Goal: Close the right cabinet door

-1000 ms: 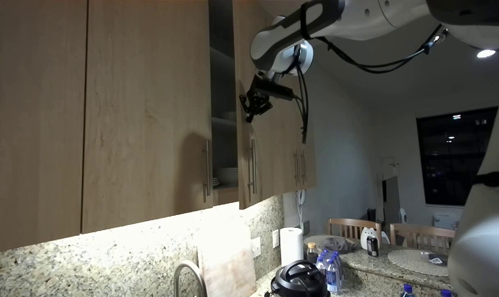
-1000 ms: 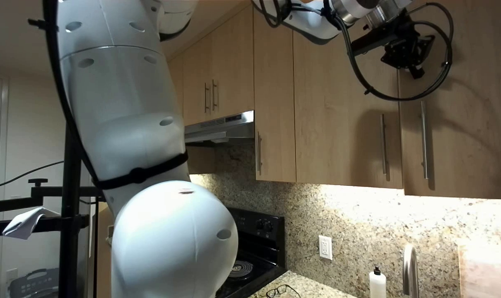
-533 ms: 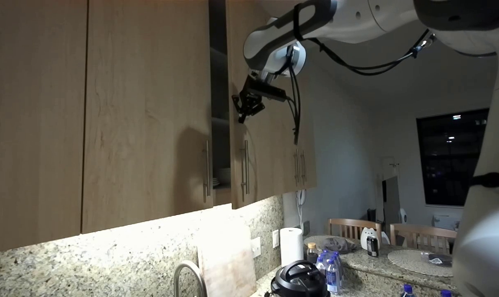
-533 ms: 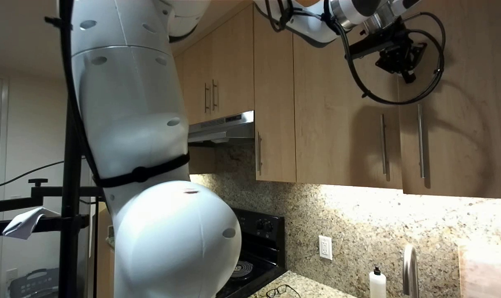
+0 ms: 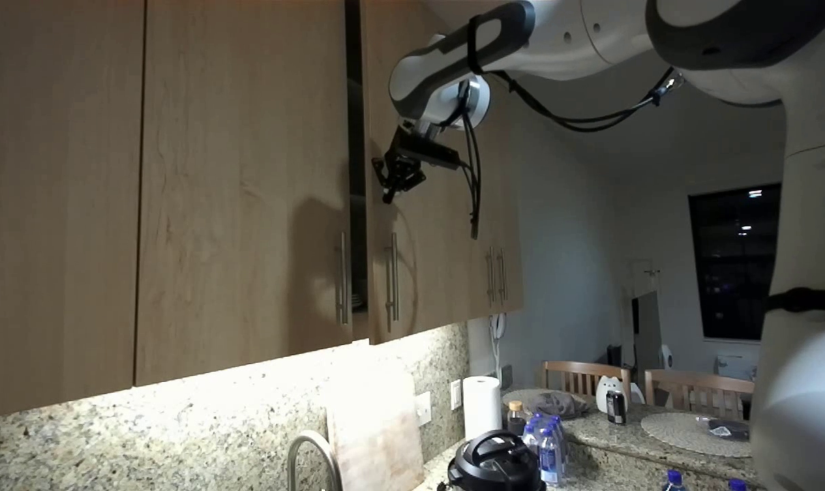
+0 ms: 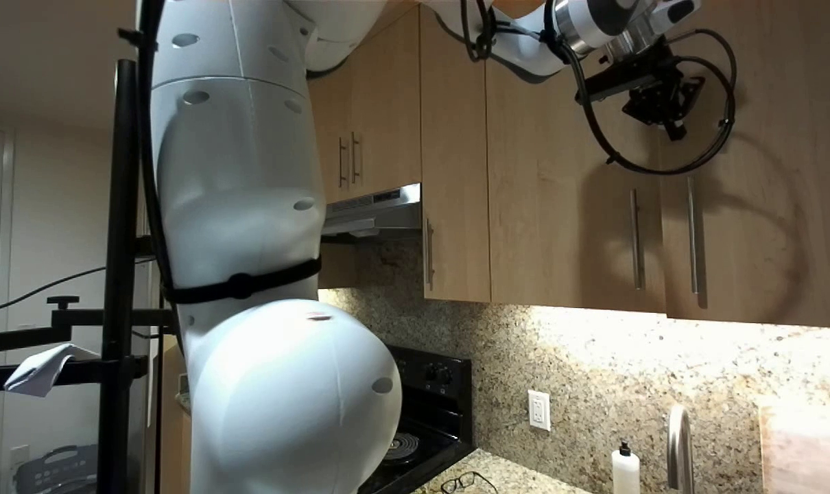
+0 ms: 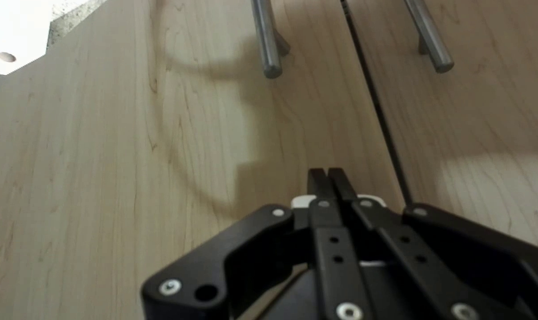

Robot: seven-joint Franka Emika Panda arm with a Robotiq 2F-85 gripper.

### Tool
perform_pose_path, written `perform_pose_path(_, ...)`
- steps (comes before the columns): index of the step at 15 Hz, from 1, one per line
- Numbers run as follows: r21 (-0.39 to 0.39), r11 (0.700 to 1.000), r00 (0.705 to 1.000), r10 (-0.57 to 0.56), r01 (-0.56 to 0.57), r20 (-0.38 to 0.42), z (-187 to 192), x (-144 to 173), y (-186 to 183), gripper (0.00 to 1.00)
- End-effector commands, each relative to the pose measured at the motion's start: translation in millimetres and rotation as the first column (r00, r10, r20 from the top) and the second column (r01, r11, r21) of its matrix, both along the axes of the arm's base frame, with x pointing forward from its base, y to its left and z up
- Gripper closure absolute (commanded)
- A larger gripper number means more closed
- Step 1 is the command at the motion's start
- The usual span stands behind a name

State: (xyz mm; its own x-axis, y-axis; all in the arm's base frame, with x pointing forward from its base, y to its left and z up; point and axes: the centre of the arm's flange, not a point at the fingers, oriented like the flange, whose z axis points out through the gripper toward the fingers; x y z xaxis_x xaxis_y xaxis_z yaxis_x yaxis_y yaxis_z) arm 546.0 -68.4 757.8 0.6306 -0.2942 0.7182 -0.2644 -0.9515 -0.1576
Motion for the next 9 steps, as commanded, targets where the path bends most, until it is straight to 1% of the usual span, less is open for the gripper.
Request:
perform_pose_path(1, -0.021, 0.999, 0.999, 0.033, -0.033, -0.017, 6.9, 22.7, 3.9, 0.94)
perform_pose_path(9, -0.039, 0.999, 0.999, 0.03, -0.031, -0.031, 9.1, 55.8, 17.9, 0.93)
